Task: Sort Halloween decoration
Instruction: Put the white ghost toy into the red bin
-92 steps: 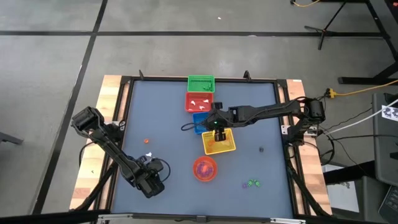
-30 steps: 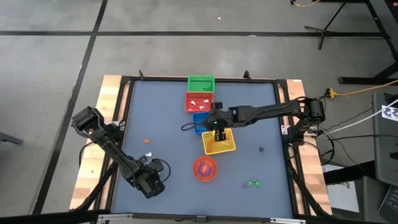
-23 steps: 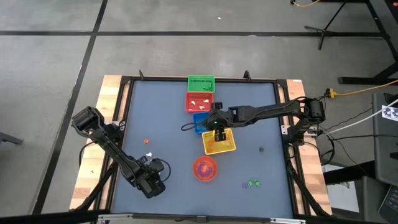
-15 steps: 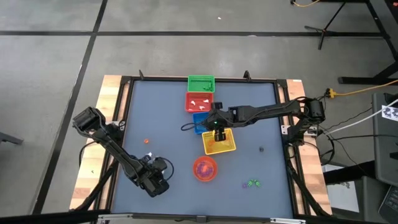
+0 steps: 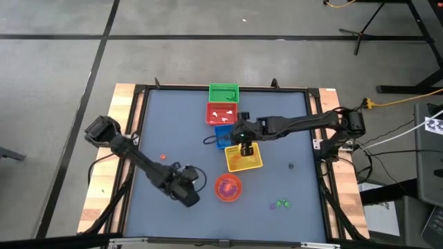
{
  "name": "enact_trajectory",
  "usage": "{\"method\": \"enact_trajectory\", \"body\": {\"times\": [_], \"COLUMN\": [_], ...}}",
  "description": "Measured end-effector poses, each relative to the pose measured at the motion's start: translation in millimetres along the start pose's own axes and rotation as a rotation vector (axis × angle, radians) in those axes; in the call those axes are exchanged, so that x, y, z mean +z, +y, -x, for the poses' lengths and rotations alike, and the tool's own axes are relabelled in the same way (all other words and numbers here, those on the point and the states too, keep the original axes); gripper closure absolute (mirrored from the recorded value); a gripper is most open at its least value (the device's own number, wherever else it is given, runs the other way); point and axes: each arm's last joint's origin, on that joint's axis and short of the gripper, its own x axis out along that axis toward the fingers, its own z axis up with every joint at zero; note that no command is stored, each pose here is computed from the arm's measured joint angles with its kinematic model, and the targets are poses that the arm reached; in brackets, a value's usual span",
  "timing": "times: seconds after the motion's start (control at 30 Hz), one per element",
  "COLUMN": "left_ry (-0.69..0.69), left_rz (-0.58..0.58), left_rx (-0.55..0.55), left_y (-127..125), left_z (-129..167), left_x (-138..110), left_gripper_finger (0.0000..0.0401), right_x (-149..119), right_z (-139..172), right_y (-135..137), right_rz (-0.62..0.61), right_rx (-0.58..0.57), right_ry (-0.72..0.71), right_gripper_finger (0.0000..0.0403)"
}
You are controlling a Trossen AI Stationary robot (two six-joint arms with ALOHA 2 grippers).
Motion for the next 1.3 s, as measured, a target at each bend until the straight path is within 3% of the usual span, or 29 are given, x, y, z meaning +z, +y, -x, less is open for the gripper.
{"method": "enact_trajectory", "body": {"times": [0.37, 0.73, 1.0, 1.3], "left_ry": [-0.134, -0.329, -0.415, -0.362], "left_rz": [-0.148, -0.265, -0.151, 0.016], "left_rx": [0.077, 0.164, 0.236, 0.232], "left_y": [23, 76, 143, 197], "left_z": [-4, 2, 0, -14], "left_x": [85, 190, 240, 245], "left_gripper_finger": [0.0356, 0.0356, 0.0356, 0.0355], "right_x": [-12, -22, -24, -22], "right_z": [46, 92, 108, 123], "right_y": [-5, 27, 58, 93], "right_rz": [-0.035, -0.089, -0.163, -0.244], "right_rx": [0.025, 0.165, 0.268, 0.373], "right_ry": [0.027, 0.078, 0.121, 0.130], "right_gripper_finger": [0.0219, 0.0219, 0.0219, 0.0219]}}
